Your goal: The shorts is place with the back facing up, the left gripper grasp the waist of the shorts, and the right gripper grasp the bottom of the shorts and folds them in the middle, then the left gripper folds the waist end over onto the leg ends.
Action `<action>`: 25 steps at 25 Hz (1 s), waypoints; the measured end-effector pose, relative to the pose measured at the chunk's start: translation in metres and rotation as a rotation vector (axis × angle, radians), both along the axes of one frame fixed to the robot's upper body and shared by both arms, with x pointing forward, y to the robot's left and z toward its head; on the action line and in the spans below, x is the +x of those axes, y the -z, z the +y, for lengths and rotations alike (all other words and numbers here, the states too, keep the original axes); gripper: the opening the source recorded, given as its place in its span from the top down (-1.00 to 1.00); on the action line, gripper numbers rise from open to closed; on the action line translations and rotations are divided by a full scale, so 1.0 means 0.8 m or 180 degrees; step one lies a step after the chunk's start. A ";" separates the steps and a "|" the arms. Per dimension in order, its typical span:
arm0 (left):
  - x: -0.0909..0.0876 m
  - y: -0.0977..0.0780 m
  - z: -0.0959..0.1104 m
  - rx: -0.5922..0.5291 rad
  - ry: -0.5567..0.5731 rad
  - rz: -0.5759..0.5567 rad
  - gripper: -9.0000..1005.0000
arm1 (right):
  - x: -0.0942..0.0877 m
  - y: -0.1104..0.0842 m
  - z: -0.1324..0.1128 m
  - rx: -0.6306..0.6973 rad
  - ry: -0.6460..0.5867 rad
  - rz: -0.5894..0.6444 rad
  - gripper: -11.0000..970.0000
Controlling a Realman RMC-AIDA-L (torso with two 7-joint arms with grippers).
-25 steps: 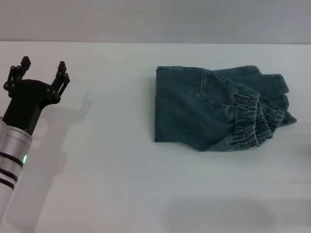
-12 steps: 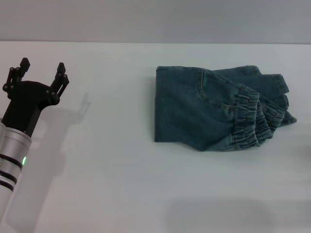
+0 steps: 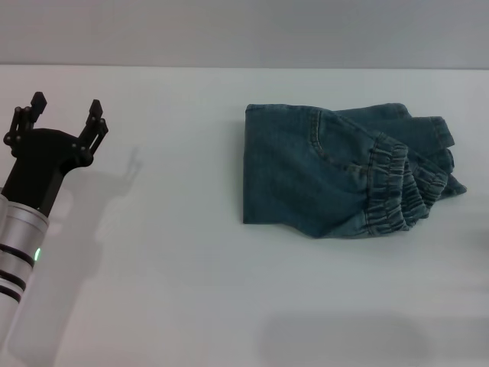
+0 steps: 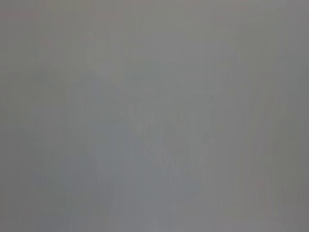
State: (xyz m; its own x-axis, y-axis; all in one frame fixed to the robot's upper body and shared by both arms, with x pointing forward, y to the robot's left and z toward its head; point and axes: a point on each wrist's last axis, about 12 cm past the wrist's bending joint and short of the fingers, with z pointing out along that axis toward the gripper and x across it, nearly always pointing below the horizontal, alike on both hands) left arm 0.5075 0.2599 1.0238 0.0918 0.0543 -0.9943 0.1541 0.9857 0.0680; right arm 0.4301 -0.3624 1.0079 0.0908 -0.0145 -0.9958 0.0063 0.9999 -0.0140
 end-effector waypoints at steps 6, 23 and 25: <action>-0.001 0.000 -0.001 -0.0002 0.0008 0.0003 -0.66 | 0.000 0.000 0.000 0.0002 -0.0003 0.0002 -0.16; -0.001 -0.001 -0.002 -0.0021 0.0012 -0.0011 -0.66 | -0.002 0.001 -0.001 -0.0005 0.0003 0.0012 -0.16; -0.001 -0.001 -0.002 -0.0021 0.0011 -0.0009 -0.66 | -0.002 0.001 -0.001 -0.0004 0.0004 0.0012 -0.16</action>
State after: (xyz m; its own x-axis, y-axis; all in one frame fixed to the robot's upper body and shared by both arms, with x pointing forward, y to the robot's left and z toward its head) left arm 0.5067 0.2580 1.0242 0.0947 0.0474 -0.9944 0.1572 0.9856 0.0620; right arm 0.4286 -0.3633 1.0073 0.0869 -0.0160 -0.9961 0.0074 0.9999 -0.0154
